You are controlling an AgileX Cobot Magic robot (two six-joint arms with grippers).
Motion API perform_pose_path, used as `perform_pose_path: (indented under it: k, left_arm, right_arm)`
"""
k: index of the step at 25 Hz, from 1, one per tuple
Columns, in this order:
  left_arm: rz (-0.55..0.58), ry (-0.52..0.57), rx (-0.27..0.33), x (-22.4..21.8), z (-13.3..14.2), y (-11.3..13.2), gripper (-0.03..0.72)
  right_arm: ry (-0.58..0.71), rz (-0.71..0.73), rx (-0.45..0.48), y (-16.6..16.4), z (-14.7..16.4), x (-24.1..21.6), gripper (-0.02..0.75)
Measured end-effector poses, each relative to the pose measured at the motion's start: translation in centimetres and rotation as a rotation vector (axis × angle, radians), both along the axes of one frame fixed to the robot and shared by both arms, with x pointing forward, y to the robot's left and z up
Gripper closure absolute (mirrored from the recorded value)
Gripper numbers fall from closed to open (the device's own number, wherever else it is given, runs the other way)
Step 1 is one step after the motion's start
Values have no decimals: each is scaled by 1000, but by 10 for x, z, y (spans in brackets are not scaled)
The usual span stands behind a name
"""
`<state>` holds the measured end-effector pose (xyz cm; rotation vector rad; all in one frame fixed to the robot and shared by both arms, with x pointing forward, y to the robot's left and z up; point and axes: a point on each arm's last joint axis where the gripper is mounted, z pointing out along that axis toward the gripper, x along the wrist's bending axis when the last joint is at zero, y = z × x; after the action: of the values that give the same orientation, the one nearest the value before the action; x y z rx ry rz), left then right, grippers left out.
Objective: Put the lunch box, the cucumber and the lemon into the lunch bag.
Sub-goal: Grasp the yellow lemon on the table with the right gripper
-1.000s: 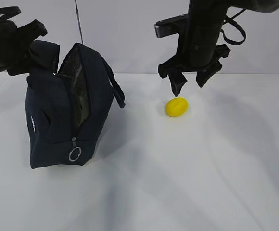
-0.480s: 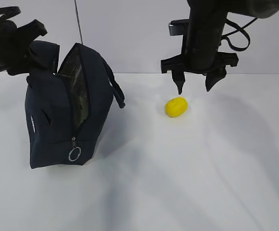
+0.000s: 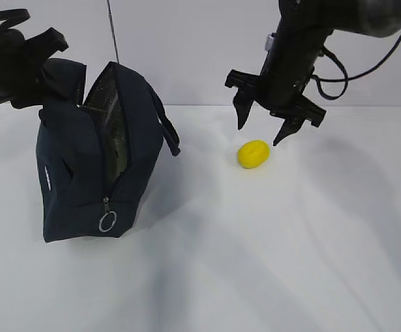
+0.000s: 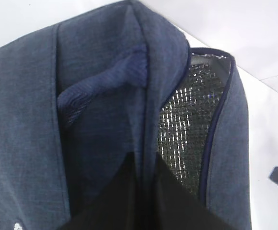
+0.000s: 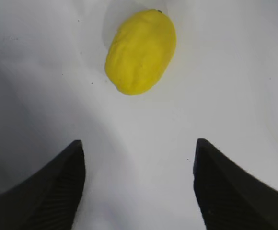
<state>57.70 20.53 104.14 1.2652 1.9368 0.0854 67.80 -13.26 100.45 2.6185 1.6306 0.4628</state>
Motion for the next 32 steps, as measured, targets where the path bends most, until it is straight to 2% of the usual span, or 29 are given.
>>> perform_pose_path:
  k: [4,7,15,21,32]
  left_arm:
    - [1,0,-2,0,0,0,685]
    - [1,0,-2,0,0,0,685]
    - [1,0,-2,0,0,0,685]
    - [1,0,-2,0,0,0,685]
    - [-1,-1,3,0,0,0,685]
  right_arm:
    - [23,-35,46,-2,-18,8,190]
    - [-12,-70,53,-6,-17,13,190]
    - [12,-169,64,-13,-29,19,190]
    - [37,-191,103,-8,-50,24,189]
    - [22,-235,131,-9,-64,31,188]
